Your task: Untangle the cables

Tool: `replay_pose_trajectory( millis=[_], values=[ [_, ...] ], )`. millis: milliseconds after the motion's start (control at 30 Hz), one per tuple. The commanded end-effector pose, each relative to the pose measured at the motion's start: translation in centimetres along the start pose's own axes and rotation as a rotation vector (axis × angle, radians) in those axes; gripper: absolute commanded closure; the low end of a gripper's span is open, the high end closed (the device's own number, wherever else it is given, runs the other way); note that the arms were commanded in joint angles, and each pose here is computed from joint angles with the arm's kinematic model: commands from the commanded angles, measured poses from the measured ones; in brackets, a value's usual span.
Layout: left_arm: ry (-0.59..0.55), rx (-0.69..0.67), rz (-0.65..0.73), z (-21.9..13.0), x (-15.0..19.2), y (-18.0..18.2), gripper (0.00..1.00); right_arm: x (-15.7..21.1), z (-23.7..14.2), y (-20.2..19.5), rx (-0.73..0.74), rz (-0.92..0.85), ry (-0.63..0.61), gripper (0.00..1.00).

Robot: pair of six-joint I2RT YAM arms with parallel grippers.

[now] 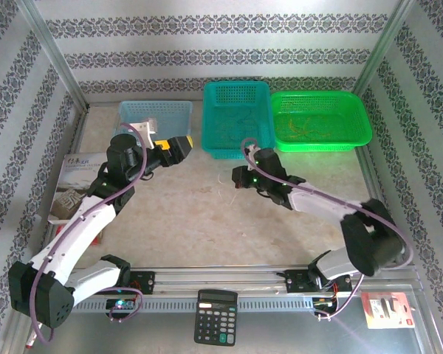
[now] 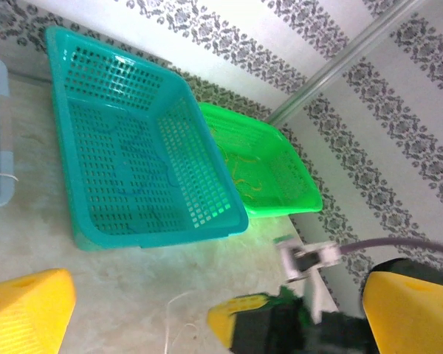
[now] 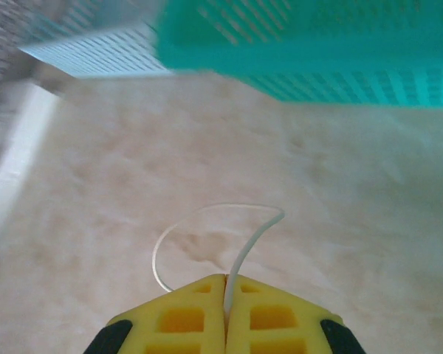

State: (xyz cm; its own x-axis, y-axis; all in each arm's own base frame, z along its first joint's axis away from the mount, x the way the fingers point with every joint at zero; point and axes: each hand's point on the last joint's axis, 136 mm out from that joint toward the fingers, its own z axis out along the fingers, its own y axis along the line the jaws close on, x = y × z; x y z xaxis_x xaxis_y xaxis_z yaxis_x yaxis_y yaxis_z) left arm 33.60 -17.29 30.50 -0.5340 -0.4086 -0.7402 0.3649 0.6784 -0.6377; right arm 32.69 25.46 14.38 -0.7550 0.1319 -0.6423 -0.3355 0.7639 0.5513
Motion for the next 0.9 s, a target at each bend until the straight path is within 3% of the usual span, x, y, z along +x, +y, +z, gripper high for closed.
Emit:
replay_pose_trajectory(
  millis=[0,267,433,633,867],
  values=[
    [0.043,0.11,-0.003,0.3,0.9,-1.4,0.03,-1.4,-2.4,2.9,-0.112,-0.049,-0.054,1.0],
    [0.189,0.153,0.061,2.0,6.3,-3.2,0.17,-3.4,-5.4,6.2,-0.226,-0.029,-0.109,1.0],
    [0.204,0.115,0.102,2.6,8.8,-2.7,0.22,-4.0,-6.4,7.3,-0.265,-0.016,-0.122,1.0],
    [0.221,0.173,0.115,2.5,10.4,-3.6,0.24,-4.4,-7.1,8.1,-0.294,0.001,-0.131,1.0],
    [0.205,0.108,0.146,2.8,10.1,-2.6,0.23,-4.7,-7.6,9.3,-0.343,0.006,-0.127,1.0]
  ],
)
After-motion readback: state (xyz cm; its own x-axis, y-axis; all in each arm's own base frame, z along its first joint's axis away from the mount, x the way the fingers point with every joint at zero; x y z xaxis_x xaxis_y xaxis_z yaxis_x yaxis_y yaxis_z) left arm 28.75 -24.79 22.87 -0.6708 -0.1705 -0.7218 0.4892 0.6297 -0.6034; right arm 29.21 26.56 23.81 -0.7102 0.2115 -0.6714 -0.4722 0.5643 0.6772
